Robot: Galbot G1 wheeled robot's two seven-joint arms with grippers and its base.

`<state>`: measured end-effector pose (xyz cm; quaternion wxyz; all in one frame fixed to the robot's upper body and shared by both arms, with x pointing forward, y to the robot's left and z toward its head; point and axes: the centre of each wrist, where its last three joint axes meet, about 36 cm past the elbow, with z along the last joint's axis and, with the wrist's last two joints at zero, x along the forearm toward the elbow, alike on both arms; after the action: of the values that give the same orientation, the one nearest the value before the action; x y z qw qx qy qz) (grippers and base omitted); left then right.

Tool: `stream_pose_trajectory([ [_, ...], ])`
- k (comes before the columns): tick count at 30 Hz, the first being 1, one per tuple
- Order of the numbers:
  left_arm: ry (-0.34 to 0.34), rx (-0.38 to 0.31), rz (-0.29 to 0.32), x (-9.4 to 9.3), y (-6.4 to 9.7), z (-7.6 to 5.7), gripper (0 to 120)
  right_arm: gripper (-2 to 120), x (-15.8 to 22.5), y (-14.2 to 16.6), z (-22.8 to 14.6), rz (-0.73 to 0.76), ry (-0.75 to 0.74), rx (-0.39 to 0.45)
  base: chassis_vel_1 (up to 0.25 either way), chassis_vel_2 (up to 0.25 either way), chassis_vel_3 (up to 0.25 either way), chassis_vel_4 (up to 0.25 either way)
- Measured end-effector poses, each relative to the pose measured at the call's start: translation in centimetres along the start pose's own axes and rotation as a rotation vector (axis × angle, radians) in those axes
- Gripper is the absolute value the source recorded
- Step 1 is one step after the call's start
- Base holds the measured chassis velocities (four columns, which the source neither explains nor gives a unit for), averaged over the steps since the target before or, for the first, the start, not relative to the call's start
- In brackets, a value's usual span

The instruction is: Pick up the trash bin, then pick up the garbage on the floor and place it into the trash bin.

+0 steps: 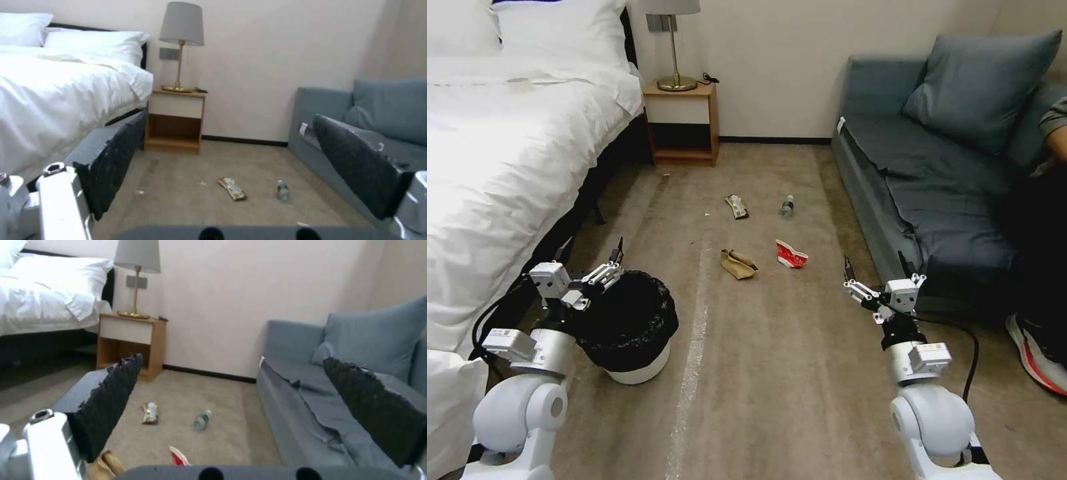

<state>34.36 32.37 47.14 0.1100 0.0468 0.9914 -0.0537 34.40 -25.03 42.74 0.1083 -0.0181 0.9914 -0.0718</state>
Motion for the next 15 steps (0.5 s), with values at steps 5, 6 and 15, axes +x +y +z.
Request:
stream_pose_trajectory([
  [5, 0.078, 0.027, -0.205, 1.0, -0.6, 0.6, 100, 100, -0.1, -0.1, 0.4, 0.003, -0.006, 0.009, 0.000, 0.000, 0.000, 0.000],
  [6, 0.112, 0.039, -0.296, 1.2, -0.7, 0.7, 100, 100, -0.1, -0.1, 0.5, 0.003, -0.006, 0.010, 0.000, 0.000, 0.000, 0.000],
  [15, 0.262, 0.185, -0.624, 0.5, -0.2, 1.0, 100, 100, -0.1, 0.3, 1.2, -0.004, 0.004, 0.022, 0.000, 0.000, 0.000, 0.000],
])
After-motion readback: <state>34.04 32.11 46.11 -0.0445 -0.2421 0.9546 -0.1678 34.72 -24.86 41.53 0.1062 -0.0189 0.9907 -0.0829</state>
